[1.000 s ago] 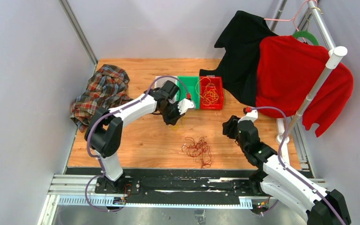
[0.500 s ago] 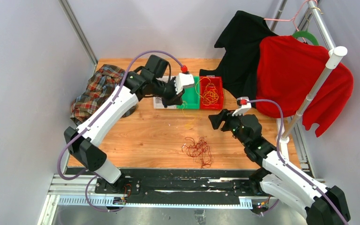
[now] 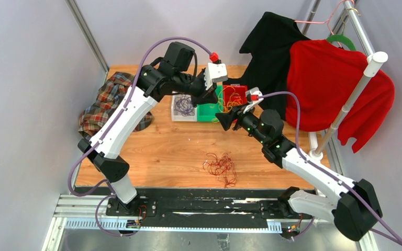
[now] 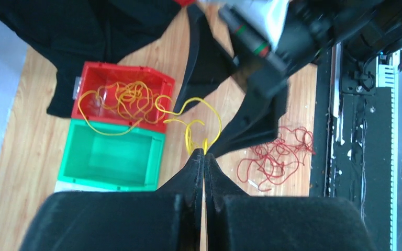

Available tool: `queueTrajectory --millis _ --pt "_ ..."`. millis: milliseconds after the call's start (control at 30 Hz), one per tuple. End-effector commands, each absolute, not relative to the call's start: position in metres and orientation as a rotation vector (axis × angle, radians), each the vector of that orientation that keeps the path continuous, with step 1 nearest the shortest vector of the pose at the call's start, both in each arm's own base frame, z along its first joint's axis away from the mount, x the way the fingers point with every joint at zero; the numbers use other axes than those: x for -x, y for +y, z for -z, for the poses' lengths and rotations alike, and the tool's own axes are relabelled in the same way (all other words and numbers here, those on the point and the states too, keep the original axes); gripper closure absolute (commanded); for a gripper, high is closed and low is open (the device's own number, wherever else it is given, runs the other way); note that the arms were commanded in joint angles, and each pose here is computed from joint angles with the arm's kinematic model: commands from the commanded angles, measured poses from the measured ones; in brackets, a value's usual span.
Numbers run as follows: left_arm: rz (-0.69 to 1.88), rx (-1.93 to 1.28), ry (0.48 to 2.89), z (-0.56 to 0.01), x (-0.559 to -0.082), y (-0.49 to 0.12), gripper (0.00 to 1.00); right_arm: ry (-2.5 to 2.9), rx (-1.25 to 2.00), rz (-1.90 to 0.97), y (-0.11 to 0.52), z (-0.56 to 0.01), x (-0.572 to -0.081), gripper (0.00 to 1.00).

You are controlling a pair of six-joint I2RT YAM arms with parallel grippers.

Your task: Untangle the cables

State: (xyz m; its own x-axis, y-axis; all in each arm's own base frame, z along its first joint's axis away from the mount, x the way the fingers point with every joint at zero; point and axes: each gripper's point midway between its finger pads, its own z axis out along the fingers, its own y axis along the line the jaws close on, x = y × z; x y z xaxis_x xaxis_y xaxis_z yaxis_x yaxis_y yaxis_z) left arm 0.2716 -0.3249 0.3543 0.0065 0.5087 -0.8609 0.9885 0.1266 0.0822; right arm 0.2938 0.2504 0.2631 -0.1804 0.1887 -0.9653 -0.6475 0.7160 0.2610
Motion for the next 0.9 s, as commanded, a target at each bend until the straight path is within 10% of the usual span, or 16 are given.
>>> queueTrajectory --millis 0,333,567,867 --pt "0.773 -1.489 1.592 -0.365 -0.274 -0.341 1.00 1.524 0.403 -0.719 0.259 -0.282 -0.313 0.38" --pt "0.582 -1.316 1.638 -0.339 -0.375 -0.388 1.00 1.579 0.178 -0.360 0.201 -0.268 -0.386 0.99" --pt "0.427 -1.036 1.624 -0.319 -0.454 -0.400 1.00 1.685 0.047 -0.298 0.160 -0.223 -0.435 0.98" --pt "0.337 -1.062 1.691 -0.245 -0.498 -0.411 1.00 1.776 -0.084 -0.335 0.130 -0.186 -0.445 0.52"
